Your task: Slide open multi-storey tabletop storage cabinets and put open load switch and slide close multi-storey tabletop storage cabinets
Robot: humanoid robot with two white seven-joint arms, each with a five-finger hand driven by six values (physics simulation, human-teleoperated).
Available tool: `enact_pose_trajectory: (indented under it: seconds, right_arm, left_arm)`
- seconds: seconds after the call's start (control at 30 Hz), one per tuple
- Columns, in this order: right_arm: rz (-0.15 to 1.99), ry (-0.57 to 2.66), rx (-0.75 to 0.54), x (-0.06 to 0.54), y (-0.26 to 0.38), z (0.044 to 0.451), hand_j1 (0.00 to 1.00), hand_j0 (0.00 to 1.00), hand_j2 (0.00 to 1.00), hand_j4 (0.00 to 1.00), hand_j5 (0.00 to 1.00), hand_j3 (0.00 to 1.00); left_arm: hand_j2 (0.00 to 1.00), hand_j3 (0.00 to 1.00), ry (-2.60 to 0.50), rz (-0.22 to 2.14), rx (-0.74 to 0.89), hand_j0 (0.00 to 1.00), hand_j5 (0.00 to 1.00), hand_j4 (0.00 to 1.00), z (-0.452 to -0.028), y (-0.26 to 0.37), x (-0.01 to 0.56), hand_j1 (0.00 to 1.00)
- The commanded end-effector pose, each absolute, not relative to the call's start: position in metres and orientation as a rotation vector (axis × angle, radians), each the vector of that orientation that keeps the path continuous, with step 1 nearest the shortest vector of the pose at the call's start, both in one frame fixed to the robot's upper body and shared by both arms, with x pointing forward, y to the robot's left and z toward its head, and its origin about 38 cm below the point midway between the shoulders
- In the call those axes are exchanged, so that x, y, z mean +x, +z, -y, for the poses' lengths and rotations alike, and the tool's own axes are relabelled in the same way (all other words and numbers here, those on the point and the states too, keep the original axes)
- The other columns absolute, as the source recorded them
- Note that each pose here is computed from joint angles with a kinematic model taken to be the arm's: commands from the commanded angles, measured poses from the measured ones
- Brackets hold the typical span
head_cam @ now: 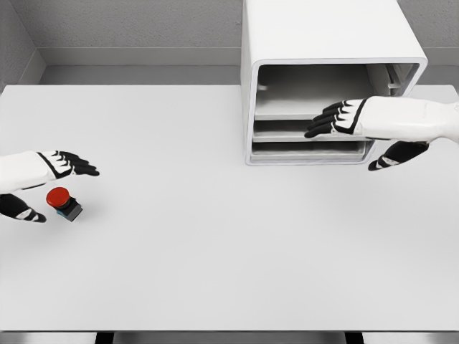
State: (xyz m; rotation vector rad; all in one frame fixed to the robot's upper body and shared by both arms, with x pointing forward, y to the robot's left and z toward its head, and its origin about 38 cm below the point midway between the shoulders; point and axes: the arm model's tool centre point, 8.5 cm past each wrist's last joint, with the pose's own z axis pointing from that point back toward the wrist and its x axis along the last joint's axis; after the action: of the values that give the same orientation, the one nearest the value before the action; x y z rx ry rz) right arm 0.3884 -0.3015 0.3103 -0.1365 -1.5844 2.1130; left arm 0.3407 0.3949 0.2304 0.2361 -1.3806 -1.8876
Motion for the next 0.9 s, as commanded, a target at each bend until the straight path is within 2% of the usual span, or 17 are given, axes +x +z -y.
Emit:
enact_pose_trajectory:
  seconds: [0.0, 0.1, 0.33, 0.47, 0.87]
  right_arm:
    - [1.597, 2.116, -0.121, 0.391, 0.307, 0.294, 1.00, 1.00, 1.00, 1.00, 1.00, 1.00]
    - [1.601, 2.125, -0.121, 0.392, 0.305, 0.289, 1.00, 1.00, 1.00, 1.00, 1.00, 1.00]
    - [1.609, 2.089, -0.093, 0.400, 0.294, 0.286, 1.00, 1.00, 1.00, 1.00, 1.00, 1.00]
    - [1.607, 2.045, -0.090, 0.410, 0.287, 0.290, 1.00, 1.00, 1.00, 1.00, 1.00, 1.00]
    - [1.580, 1.948, -0.100, 0.433, 0.271, 0.303, 1.00, 1.00, 1.00, 1.00, 1.00, 1.00]
  left_arm:
    - [1.00, 1.00, -1.833, 1.387, 0.234, 1.00, 1.00, 1.00, -0.401, 0.221, 0.344, 1.00]
    - [1.00, 1.00, -1.812, 1.343, 0.212, 1.00, 1.00, 1.00, -0.407, 0.203, 0.344, 1.00]
    - [1.00, 1.00, -1.913, 1.250, 0.284, 1.00, 1.00, 1.00, -0.410, 0.199, 0.345, 1.00]
    - [1.00, 1.00, -1.915, 1.281, 0.308, 1.00, 1.00, 1.00, -0.401, 0.198, 0.355, 1.00]
    - [0.99, 0.99, -1.845, 1.252, 0.284, 0.99, 0.99, 0.99, -0.411, 0.174, 0.359, 0.99]
